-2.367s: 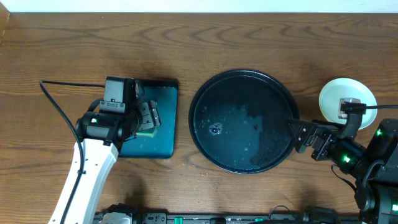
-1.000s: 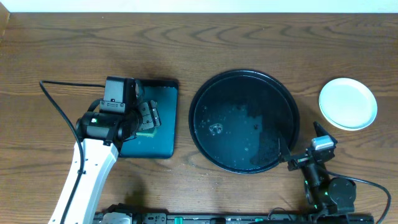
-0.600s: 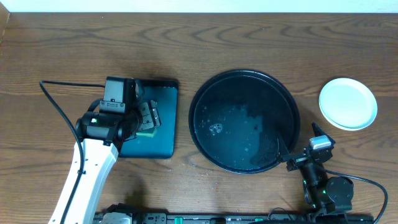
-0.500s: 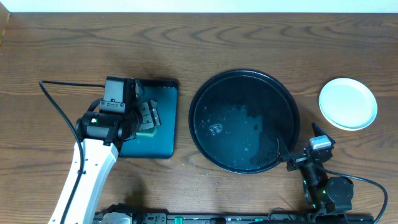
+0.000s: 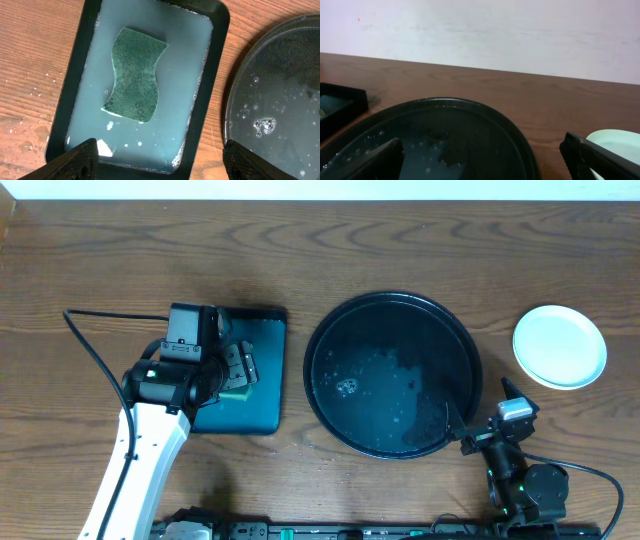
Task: Clean dirty plates on tray and stack at the side
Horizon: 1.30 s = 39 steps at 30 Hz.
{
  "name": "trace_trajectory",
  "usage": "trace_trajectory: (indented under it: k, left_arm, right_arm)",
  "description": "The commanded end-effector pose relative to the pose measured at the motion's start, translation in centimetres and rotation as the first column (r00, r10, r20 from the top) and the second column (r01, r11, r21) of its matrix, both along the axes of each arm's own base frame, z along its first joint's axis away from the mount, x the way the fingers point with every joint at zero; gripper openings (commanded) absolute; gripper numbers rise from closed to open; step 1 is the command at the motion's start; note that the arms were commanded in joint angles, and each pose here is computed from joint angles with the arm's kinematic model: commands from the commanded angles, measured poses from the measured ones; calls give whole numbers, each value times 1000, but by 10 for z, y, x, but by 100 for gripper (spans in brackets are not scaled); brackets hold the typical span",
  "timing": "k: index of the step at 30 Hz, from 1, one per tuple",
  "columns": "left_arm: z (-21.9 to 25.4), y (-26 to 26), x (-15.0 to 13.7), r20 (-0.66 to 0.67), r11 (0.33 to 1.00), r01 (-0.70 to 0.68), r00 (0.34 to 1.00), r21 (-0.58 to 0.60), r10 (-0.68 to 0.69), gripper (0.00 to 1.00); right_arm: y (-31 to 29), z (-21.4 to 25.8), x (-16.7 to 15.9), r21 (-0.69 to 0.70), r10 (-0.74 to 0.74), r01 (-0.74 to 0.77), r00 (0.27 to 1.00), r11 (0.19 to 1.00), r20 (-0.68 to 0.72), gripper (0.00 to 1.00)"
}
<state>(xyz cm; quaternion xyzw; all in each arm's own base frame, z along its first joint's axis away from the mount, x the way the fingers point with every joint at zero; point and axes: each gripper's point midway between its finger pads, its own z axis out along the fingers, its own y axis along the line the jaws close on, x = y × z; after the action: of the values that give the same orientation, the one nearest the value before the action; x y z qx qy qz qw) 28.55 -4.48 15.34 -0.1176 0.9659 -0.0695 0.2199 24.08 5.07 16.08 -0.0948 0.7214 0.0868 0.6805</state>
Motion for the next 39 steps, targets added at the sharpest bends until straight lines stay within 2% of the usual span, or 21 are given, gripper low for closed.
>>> trace_trajectory:
  k: [1,5,9,11,14,16,17,19,22,29,34,35,39]
  left_arm:
    - [11,0,2,34,1000,5,999,1,-5,80]
    - [24,17,-9,116,997,-44,993,65,36,80]
    - [22,22,-34,168,997,-49,985,58,39,80]
    - [28,30,-32,286,994,-87,956,60,67,80]
    - [52,32,-20,518,994,-107,851,6,89,80]
    - [62,34,-20,623,993,-114,775,-24,104,80]
    - [68,36,-25,701,992,-115,704,-47,115,80]
    - [70,38,-30,756,992,-115,644,-60,121,80]
    - [63,42,-36,804,989,-125,579,-76,135,80]
    - [32,48,-46,862,986,-136,483,-100,154,80]
    - [5,49,-40,859,985,-141,489,-95,153,80]
    - [0,49,-40,848,986,-144,507,-90,151,80]
    - [-3,56,-41,843,979,-186,513,-79,165,80]
  right_arm:
    - [-3,0,0,-10,-11,11,1000,1000,3,99]
    - [-3,0,0,-10,-11,11,1000,1000,3,99]
    - [-3,0,0,-10,-11,11,1000,1000,3,99]
    - [-3,0,0,-10,-11,11,1000,1000,3,99]
    - [-3,0,0,-10,-11,11,1000,1000,3,99]
    - [-3,0,0,-10,-11,11,1000,1000,3,99]
    - [-3,0,0,-10,-11,11,1000,1000,3,99]
    - [-3,0,0,-10,-11,11,1000,1000,3,99]
    - [-3,0,0,-10,-11,11,1000,1000,3,99]
    - [-3,0,0,-10,-11,11,1000,1000,3,99]
    - [-3,0,0,-10,-11,11,1000,1000,3,99]
    - [-3,0,0,-10,-11,11,1000,1000,3,99]
    - [-3,0,0,-10,-11,11,1000,1000,3,99]
